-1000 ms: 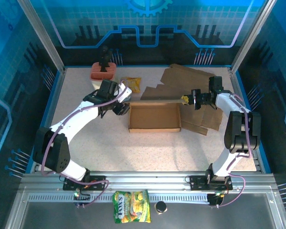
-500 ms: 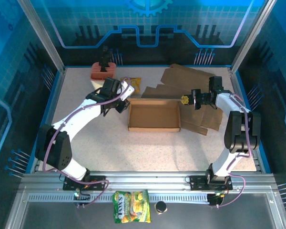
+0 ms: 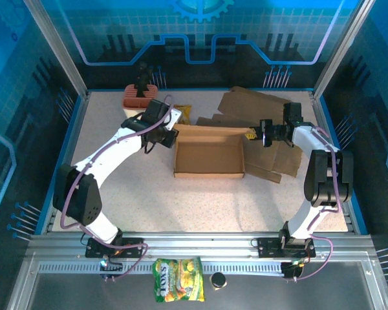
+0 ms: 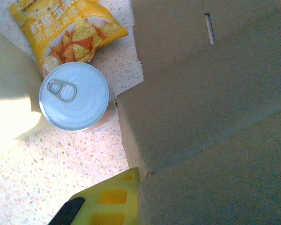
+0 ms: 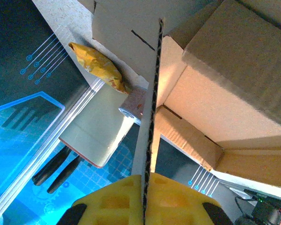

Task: Fold the paper box

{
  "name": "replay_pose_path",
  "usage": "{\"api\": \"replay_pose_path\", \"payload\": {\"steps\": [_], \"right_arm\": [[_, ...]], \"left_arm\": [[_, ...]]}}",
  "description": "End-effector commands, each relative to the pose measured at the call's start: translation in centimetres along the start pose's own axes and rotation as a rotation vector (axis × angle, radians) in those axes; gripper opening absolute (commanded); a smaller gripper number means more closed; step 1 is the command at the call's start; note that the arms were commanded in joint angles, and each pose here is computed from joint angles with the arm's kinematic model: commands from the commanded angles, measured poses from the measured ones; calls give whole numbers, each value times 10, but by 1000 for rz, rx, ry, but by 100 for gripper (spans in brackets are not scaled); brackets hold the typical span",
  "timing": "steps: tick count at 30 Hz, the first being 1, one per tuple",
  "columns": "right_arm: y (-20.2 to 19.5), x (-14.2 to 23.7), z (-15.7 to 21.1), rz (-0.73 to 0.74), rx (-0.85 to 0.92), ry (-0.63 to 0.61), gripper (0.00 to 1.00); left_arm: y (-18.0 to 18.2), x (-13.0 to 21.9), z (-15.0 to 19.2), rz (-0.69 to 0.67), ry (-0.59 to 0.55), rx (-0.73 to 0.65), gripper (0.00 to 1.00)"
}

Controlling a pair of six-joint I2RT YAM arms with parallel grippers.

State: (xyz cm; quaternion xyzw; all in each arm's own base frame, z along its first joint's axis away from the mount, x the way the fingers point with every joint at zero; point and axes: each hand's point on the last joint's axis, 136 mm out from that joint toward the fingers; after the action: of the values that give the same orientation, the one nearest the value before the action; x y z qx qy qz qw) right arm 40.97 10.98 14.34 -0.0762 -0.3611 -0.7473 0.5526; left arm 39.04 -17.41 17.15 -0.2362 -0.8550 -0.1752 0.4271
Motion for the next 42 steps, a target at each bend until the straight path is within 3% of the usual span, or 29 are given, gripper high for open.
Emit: {"api": "replay_pose_path", "payload": {"steps": [1,9,26,35,42], "right_arm": [[0,-7,4,3,-4,0,0],[1,-11,10,-14,-9,13,0],[25,3,25,-47,30,57,0],[32,18,41,-90,43,40,0],[15,-5,34,-92,-2,59,0]], "left_arm": [[-14,7,-7,26,35,158,4],[-15,13,-22,0,50,252,4],[-24,37,-49,106,257,351,0],[-26,47,-52,138,245,405,0],[-24,22,-49,122,52,442,0]]}}
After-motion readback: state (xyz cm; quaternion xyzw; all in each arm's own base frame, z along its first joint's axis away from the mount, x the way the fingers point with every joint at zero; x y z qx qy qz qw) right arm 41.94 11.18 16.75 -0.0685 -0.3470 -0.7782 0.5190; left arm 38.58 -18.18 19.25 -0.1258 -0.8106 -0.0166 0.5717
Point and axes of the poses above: each hand's point on the last joint's axis, 136 mm out from that joint toward the fingers, its own x axis back along the fingers, its own y axis along the line the jaws close on, z = x × y, and after that the axes turned 12 degrees about -x, right-handed
